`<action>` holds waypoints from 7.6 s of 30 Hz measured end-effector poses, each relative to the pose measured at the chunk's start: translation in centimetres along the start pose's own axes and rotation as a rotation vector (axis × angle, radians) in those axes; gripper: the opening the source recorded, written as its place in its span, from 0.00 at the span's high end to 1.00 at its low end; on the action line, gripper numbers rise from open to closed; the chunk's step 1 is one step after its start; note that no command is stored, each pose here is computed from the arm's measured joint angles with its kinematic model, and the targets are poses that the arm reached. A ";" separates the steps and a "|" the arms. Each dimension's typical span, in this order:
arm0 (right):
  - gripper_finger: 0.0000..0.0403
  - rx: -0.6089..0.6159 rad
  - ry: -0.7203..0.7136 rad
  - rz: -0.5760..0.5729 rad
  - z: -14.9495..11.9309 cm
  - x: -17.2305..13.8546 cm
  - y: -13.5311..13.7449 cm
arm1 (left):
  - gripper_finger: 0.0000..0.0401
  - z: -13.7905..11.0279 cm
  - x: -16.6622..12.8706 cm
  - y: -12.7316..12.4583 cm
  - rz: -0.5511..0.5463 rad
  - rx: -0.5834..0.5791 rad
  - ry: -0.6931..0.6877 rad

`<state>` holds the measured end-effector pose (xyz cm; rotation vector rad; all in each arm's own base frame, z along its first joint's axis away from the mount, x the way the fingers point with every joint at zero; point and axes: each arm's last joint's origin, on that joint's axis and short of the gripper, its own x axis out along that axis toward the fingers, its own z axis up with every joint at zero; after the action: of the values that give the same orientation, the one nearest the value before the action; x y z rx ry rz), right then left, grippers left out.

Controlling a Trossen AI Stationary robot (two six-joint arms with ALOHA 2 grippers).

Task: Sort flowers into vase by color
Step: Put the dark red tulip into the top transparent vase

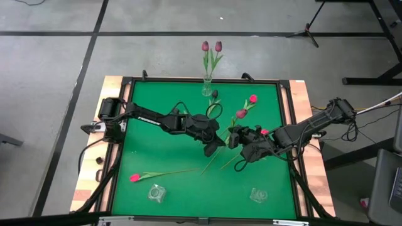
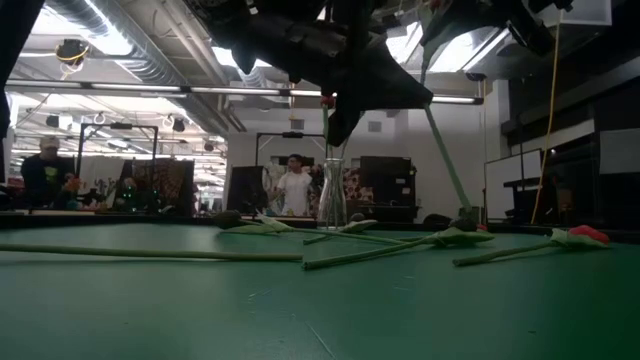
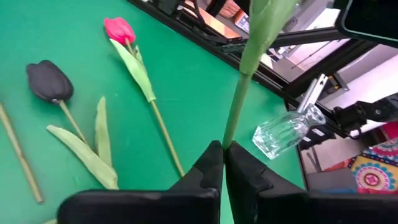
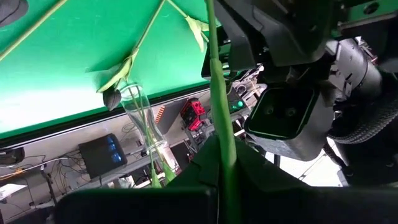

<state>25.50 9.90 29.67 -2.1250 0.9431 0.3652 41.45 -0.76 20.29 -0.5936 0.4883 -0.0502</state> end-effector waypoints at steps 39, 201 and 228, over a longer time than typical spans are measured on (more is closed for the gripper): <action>0.40 0.338 -0.067 0.003 0.2 0.0 0.0 | 0.99 0.3 0.0 0.4 0.040 -0.012 -0.032; 0.35 2.007 -0.576 -0.156 -8.7 -9.8 15.5 | 1.00 12.5 -11.8 13.8 0.921 -0.028 -0.399; 0.35 2.009 -0.565 -0.112 -8.5 -9.7 15.8 | 1.00 11.9 -10.3 15.4 0.883 -0.056 -0.382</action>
<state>7.02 1.68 31.92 -0.1669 0.3556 -0.1181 36.32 20.15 24.78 -0.3869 0.3445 0.9027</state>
